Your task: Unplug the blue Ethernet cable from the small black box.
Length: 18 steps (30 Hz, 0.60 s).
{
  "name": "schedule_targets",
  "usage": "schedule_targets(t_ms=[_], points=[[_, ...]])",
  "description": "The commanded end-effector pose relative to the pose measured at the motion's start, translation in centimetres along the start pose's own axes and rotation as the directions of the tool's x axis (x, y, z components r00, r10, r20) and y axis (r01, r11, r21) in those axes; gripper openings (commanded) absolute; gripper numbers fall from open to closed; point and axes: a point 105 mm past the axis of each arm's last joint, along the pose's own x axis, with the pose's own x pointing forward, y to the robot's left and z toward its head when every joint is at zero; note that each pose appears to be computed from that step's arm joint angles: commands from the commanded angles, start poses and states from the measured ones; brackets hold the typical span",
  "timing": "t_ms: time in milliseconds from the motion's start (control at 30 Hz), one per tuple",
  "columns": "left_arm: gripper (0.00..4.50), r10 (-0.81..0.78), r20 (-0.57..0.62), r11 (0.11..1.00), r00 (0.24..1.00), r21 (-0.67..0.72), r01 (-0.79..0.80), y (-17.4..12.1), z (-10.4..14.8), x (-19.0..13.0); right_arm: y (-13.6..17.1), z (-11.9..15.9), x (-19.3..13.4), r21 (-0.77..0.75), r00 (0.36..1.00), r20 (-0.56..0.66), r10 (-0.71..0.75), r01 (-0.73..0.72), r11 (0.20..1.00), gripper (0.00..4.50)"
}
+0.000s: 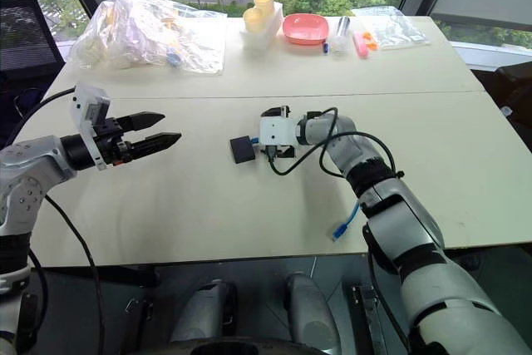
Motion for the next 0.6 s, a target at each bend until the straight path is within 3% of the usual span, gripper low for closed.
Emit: schedule_targets(t_ms=[33,167,233,333,567,600], points=[[3.74,-0.003,0.052,0.999,0.999,0.036,0.001,0.1,1.2,0.4,0.9,0.5,1.3,0.115,0.980,-0.018,0.199,-0.196,0.974,4.46],[3.74,-0.008,0.075,0.999,0.997,0.040,0.005,-0.4,1.5,1.1,0.7,0.0,1.0,0.148,0.923,-0.151,0.353,-0.332,0.932,4.46],[3.74,0.008,0.084,0.999,0.996,0.032,-0.011,-0.6,1.2,1.0,0.3,0.4,1.3,0.169,0.922,-0.166,0.349,-0.322,0.932,4.46],[3.74,0.046,0.080,0.999,0.996,0.024,-0.048,-1.0,0.5,0.3,0.8,0.6,2.1,0.172,0.916,-0.192,0.353,-0.323,0.931,3.72],[3.74,0.159,0.056,0.987,0.986,0.017,-0.160,-2.1,-0.1,-2.8,2.9,0.6,3.6,0.211,0.906,-0.197,0.375,-0.334,0.919,0.12],[3.74,0.171,0.050,0.985,0.984,0.020,-0.172,-2.1,-0.1,-3.2,2.9,0.6,3.7,0.203,0.910,-0.197,0.364,-0.326,0.923,0.04]])
